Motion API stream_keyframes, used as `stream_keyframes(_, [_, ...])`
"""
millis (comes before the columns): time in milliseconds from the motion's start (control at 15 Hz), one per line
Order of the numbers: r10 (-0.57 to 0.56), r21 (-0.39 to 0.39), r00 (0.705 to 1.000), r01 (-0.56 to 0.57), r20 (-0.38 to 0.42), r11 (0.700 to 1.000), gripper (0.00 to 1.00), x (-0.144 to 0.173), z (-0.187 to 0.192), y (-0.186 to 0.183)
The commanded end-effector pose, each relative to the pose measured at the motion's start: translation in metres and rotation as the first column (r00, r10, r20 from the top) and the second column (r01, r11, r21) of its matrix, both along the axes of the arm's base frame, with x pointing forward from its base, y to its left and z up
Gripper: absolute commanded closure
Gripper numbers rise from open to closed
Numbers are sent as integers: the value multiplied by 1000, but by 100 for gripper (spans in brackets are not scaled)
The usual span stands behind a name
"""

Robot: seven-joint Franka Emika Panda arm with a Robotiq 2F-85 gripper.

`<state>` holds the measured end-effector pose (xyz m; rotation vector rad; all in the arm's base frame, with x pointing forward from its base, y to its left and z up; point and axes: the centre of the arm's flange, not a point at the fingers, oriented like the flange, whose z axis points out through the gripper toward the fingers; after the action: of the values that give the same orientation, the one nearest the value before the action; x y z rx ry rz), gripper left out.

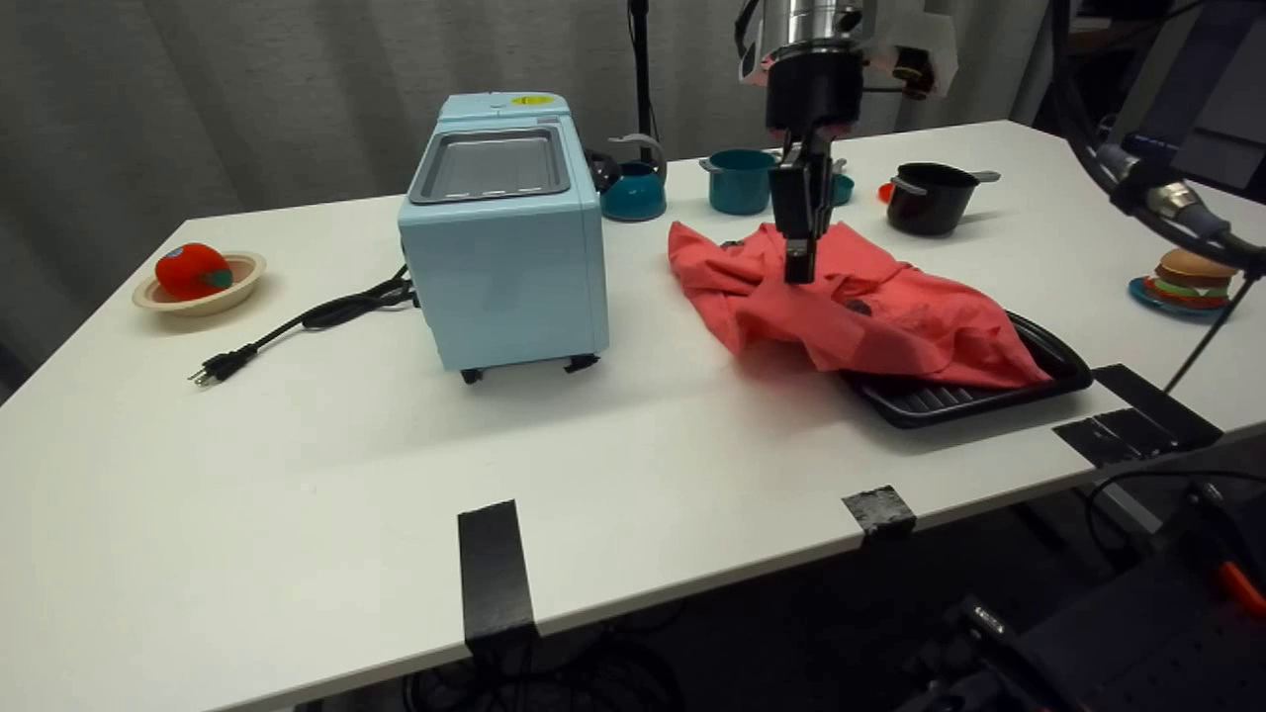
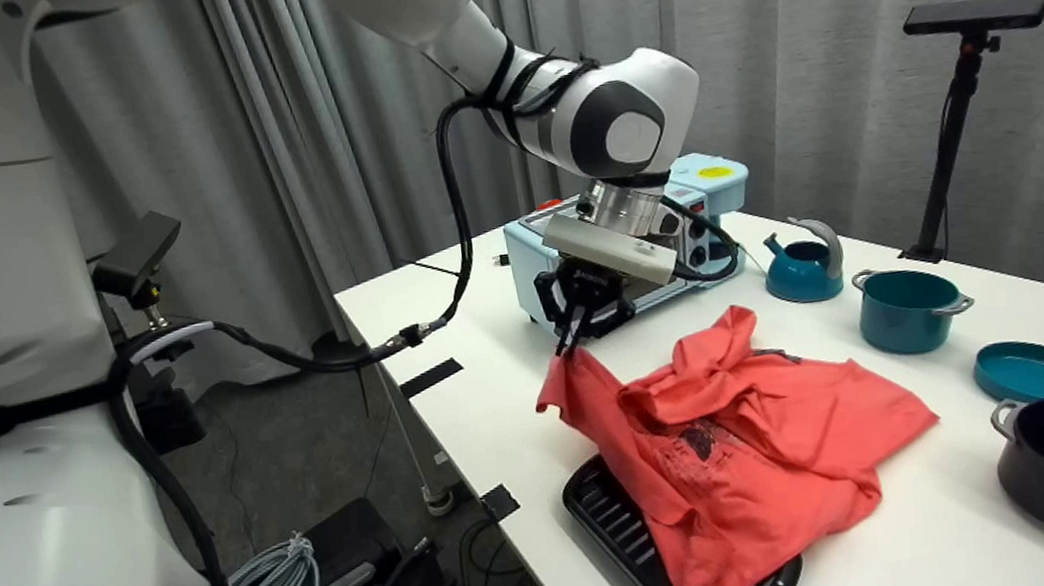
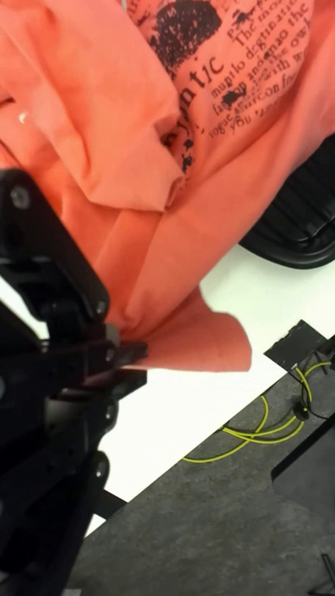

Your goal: Unfold the peach cloth on the table.

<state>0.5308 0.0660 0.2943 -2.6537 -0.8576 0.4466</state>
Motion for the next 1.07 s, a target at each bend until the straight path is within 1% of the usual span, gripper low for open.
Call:
stream_keyframes(0, [-75,-25,997,76,36,997,56,-8,5,7])
stream_keyframes(133, [-96,-30,995,97,36,995,42,-7,7,3])
stream_keyframes(200, [-108,-43,993,110,42,993,34,-7,9,-1])
stream_keyframes(333, [-145,-78,986,151,81,985,18,-3,16,-12])
stream_keyframes(400, [-163,-109,981,174,105,979,12,0,20,-20])
stream_keyframes(467, [-169,-140,978,185,122,973,3,3,26,-28])
stream_keyframes(533, [-186,-169,971,211,151,963,0,7,32,-40])
stream_keyframes(733, [-243,-227,944,293,222,929,0,17,54,-75])
stream_keyframes(867, [-295,-231,921,355,256,906,0,22,71,-100])
stream_keyframes(1000, [-339,-220,896,406,288,887,0,23,89,-121])
